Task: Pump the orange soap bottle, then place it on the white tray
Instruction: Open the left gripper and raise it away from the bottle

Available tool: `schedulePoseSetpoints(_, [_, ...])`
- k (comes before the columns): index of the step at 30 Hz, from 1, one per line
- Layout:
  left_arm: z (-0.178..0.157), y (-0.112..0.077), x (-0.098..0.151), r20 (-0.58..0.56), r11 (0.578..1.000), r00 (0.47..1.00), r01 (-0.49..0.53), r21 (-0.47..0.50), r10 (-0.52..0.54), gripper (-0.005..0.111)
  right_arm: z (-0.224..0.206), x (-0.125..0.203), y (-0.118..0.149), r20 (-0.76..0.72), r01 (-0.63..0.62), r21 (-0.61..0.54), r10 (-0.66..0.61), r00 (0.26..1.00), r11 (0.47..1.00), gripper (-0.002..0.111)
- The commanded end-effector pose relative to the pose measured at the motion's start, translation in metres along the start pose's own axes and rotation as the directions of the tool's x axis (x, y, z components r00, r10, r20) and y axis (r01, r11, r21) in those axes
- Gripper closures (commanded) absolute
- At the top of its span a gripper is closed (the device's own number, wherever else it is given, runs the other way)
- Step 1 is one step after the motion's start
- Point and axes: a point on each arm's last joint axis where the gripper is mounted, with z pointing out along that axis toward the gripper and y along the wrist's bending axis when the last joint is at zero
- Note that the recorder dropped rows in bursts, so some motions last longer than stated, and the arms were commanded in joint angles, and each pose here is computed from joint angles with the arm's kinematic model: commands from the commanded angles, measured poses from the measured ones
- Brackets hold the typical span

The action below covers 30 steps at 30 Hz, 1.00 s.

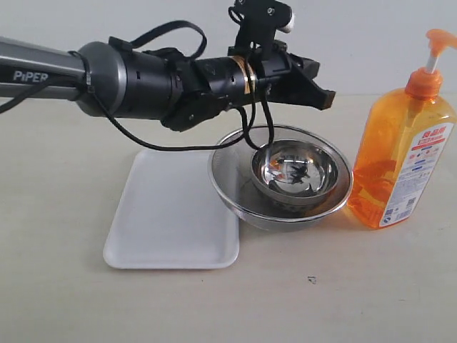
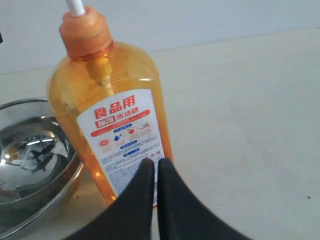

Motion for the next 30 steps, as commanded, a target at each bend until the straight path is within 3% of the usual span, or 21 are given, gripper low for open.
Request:
schedulePoseSetpoints(1, [0.003,-0.006,0.010,0.062,0.977,0.997,0.042,0.208,-0.056,0.102,0.006,0.002,-0.002,0.030,-0.007,0.017,0.007,1.000,1.000,0.109])
schedulePoseSetpoints(8, [0.004,0.018,0.031,-0.007,0.969,0.999,0.050,0.241,-0.050,0.102,0.027,0.008,0.009,0.017,0.112,-0.041,-0.111,0.994,0.993,0.109])
schedulePoseSetpoints(11, [0.006,0.018,0.034,-0.003,0.949,0.999,0.045,0.313,-0.046,0.102,0.037,0.009,0.017,0.053,0.147,-0.073,-0.143,0.988,0.986,0.109])
schedulePoseSetpoints(21, [0.025,0.014,0.032,-0.050,0.906,0.998,0.042,0.422,-0.023,0.102,0.072,0.006,0.020,0.004,0.160,-0.046,-0.160,0.987,0.986,0.109])
schedulePoseSetpoints(30, [0.027,0.009,0.026,-0.038,0.877,0.999,0.029,0.479,-0.012,0.102,0.076,0.000,0.013,0.007,0.156,0.047,-0.157,0.988,0.987,0.109])
